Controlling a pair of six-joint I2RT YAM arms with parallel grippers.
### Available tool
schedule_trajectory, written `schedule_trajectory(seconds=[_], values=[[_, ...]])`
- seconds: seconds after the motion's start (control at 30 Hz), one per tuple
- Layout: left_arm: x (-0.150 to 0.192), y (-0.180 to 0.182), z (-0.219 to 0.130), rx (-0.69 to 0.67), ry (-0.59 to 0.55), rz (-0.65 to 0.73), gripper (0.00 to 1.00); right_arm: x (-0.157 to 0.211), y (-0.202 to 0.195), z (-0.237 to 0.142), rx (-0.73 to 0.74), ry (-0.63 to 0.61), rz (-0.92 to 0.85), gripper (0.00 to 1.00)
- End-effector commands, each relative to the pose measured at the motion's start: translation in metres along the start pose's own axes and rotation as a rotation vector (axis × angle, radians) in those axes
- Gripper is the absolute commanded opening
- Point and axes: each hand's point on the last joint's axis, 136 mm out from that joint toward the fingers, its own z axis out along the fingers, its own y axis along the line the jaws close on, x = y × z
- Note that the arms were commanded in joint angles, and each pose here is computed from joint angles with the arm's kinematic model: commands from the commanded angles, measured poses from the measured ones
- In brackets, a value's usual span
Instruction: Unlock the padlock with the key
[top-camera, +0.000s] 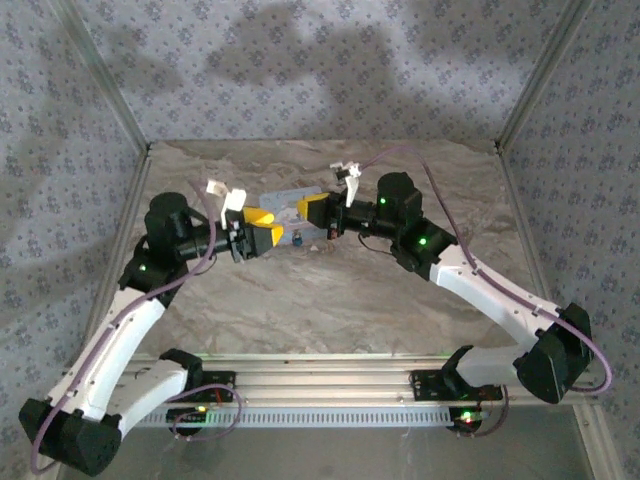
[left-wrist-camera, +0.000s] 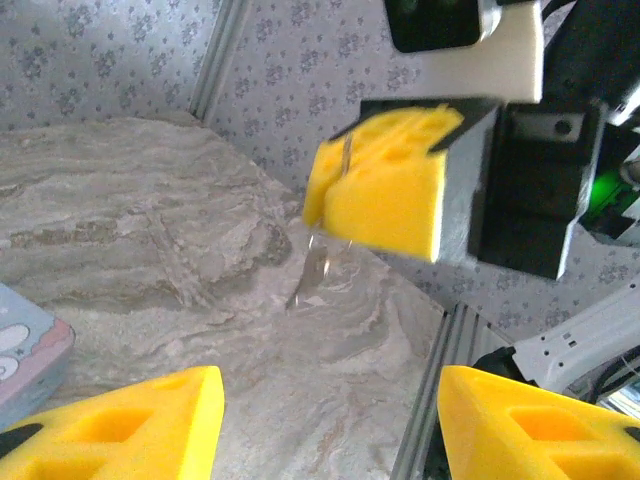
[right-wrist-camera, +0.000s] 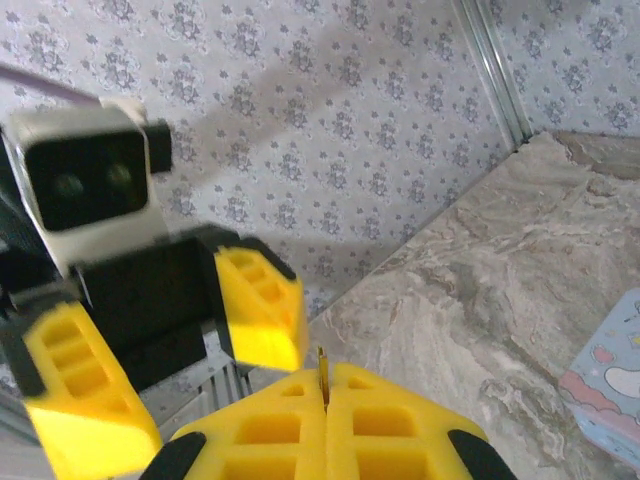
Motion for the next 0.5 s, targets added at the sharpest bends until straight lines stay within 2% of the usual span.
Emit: schedule_trajectory(seconds=[0.0,0.2,0.47], values=[[-0.016,-0.003,0.002,-0.005,-0.119,0.101,0.59,-0.025,0.014,-0.007,-0.021,-0.078,-0.008,0.0],[-0.005,0.001,0.026,-0.056,-0.061,0.198,0.59,-0.027,0.02,-0.004,-0.033,-0.079,-0.005,0.0],[-0.018,0.004,0.036,-0.081,-0.119,0.286,0.52,-0.032,0.025,-0.006,-0.032,-0.094,0.0,0.0]])
